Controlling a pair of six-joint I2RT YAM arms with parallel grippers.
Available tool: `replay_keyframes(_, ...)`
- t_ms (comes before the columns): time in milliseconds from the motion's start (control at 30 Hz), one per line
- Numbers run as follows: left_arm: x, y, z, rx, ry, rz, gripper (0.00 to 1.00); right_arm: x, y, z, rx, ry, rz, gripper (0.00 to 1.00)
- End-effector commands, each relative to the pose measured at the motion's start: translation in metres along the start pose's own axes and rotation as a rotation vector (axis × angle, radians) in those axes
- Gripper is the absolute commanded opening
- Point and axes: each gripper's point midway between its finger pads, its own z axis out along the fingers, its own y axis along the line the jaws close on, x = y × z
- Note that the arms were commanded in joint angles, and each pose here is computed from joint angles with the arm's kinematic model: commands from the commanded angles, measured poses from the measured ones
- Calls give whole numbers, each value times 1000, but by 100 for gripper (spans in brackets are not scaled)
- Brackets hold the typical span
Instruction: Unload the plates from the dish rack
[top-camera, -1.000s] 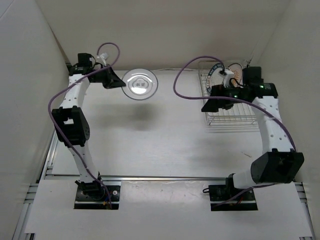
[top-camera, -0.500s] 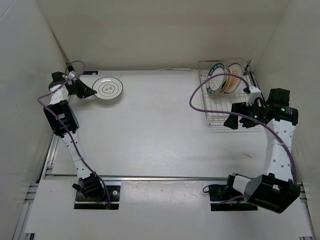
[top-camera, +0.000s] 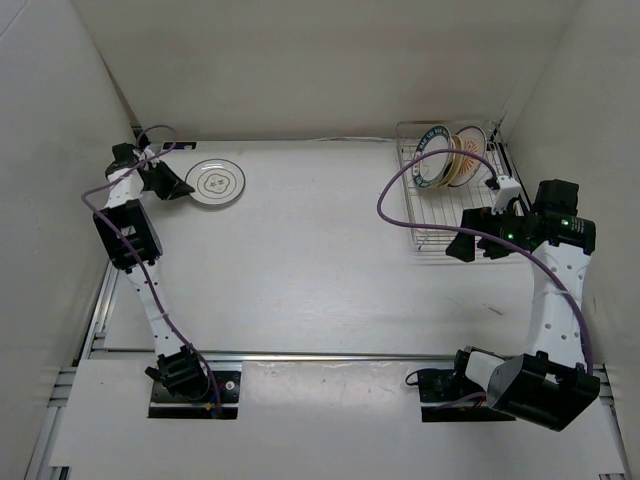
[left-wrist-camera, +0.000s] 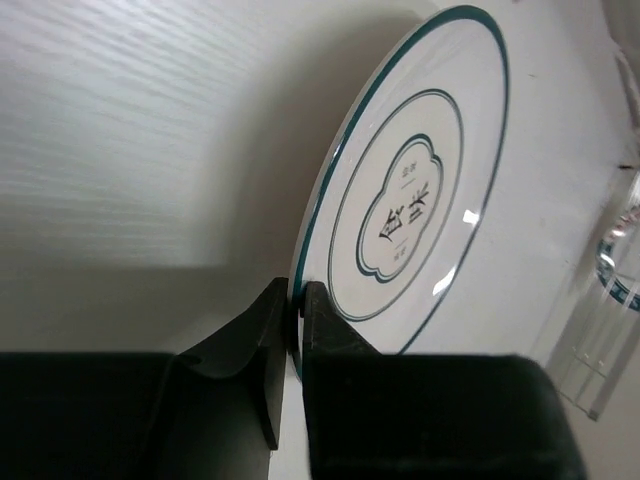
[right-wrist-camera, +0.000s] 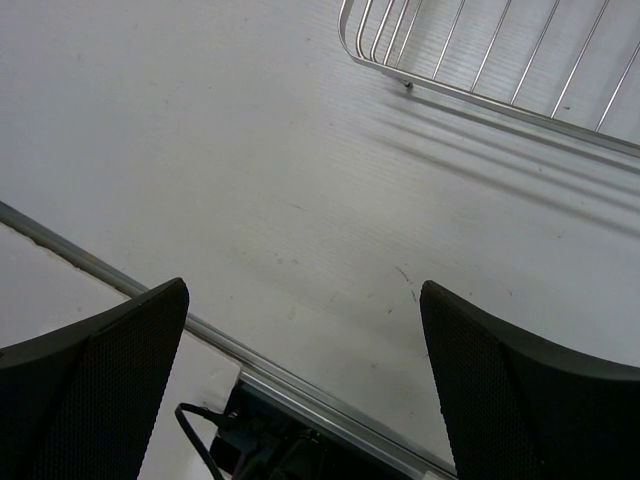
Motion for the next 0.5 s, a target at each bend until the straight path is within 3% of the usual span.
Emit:
replay_keyframes(0, -23, 6, -34, -189, -109, 62, 20, -3, 3, 2, -25, -28, -14, 100)
replay_keyframes(67, -24, 13, -40, -246, -122, 57, 24, -5, -1, 4, -15, -28, 1, 100)
replay_keyframes(133, -27, 10, -48, -263, -141, 65, 61, -16, -9, 3, 26, -61, -17, 100)
replay_keyframes(233, -26, 8, -57, -286, -147, 85, 83, -39, -24, 3, 73, -99, -12, 100)
replay_keyframes(333, -29, 2, -72, -319, -170, 102, 91, -73, -53, -2, 209, -163, 17, 100)
replay_keyframes(467, -29, -15, -102, -345, -199, 160, 91, -119, -89, -8, 402, -234, 26, 100)
